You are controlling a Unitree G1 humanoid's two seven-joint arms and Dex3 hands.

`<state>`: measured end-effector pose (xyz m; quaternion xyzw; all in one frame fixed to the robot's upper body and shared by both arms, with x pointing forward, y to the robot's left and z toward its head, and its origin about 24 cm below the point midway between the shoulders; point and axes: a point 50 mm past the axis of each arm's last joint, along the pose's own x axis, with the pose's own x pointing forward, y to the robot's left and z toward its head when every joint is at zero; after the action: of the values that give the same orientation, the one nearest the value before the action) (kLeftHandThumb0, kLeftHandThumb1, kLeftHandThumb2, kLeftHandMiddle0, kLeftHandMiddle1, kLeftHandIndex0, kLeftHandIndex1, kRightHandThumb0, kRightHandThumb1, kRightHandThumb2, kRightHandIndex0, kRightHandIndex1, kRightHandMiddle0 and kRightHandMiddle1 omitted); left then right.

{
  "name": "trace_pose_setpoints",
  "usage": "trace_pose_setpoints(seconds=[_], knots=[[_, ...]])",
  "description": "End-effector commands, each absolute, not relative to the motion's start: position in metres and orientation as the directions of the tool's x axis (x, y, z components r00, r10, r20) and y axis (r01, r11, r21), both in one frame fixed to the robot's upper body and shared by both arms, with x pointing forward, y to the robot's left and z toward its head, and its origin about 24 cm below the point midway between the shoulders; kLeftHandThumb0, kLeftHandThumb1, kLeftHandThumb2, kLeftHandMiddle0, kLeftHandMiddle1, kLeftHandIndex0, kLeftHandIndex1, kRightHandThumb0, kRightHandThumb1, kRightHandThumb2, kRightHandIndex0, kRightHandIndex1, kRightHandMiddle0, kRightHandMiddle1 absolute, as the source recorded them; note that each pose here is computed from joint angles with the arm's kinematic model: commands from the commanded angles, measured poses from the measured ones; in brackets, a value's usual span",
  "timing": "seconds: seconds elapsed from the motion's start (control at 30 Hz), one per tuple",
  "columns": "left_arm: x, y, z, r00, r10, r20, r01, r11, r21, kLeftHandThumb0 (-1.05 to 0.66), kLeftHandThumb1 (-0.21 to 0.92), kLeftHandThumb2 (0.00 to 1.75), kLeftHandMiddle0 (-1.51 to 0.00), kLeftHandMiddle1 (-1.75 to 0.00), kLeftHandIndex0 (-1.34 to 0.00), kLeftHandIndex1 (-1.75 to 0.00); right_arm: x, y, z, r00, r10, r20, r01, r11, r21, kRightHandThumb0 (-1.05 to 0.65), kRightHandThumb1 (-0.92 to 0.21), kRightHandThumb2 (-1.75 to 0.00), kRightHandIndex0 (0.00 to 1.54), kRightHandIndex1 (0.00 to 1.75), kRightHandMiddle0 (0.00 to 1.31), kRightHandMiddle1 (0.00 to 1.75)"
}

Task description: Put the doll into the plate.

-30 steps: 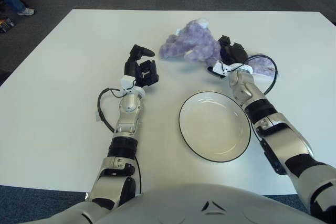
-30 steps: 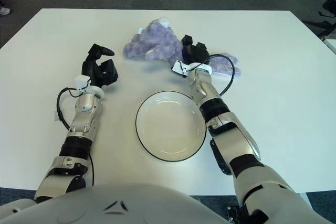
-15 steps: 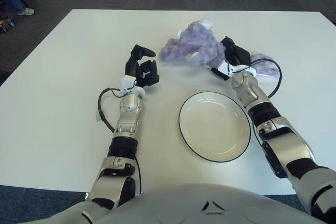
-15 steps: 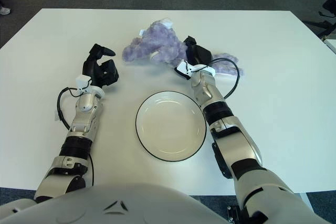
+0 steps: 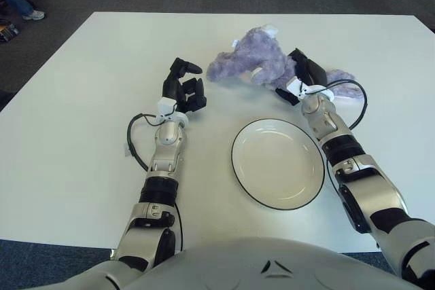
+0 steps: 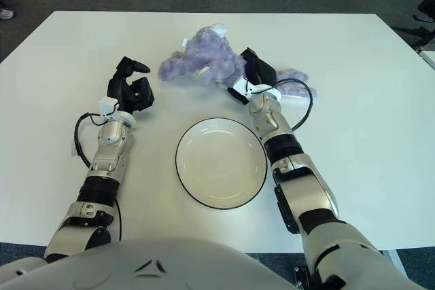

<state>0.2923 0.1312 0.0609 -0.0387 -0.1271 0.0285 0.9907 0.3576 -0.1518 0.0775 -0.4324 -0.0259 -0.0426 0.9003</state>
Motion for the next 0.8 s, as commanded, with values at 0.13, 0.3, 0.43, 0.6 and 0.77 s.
trace_pose_setpoints(seconds=[0.13,0.3,0.43,0.6,0.77], knots=[[0.274,0.139,0.023,0.991,0.085,0.105,-0.077,0.994,-0.080,-0.41,0.55,1.02,-1.10,-1.75,-0.43,-1.75,0.350,-0.162,0.064,0.994,-0.106,-0.012,0.069,0.719,-0.692,0.00,0.08,-1.60,1.01,1.23,0.83,1.75],[0.274,0.140,0.022,0.991,0.084,0.104,-0.076,0.994,-0.081,-0.41,0.55,1.02,-1.10,-1.75,-0.43,-1.75,0.349,-0.163,0.068,0.993,-0.117,-0.025,0.079,0.800,-0.595,0.01,0.08,-1.59,1.00,1.23,0.83,1.75],[0.275,0.140,0.022,0.991,0.084,0.103,-0.076,0.994,-0.081,-0.41,0.55,1.03,-1.10,-1.75,-0.43,-1.75,0.347,-0.167,0.075,0.990,-0.138,-0.023,0.107,0.854,-0.509,0.01,0.07,-1.58,1.00,1.22,0.82,1.75],[0.275,0.140,0.022,0.991,0.085,0.102,-0.077,0.994,-0.080,-0.41,0.55,1.03,-1.11,-1.75,-0.43,-1.75,0.345,-0.170,0.083,0.990,-0.138,-0.008,0.120,0.883,-0.453,0.01,0.06,-1.57,1.00,1.21,0.81,1.75],[0.275,0.142,0.021,0.991,0.086,0.102,-0.079,0.994,-0.076,-0.41,0.55,1.03,-1.11,-1.75,-0.43,-1.75,0.339,-0.175,0.097,0.994,-0.093,0.057,0.109,0.909,-0.403,0.00,0.07,-1.58,1.02,1.22,0.80,1.75]])
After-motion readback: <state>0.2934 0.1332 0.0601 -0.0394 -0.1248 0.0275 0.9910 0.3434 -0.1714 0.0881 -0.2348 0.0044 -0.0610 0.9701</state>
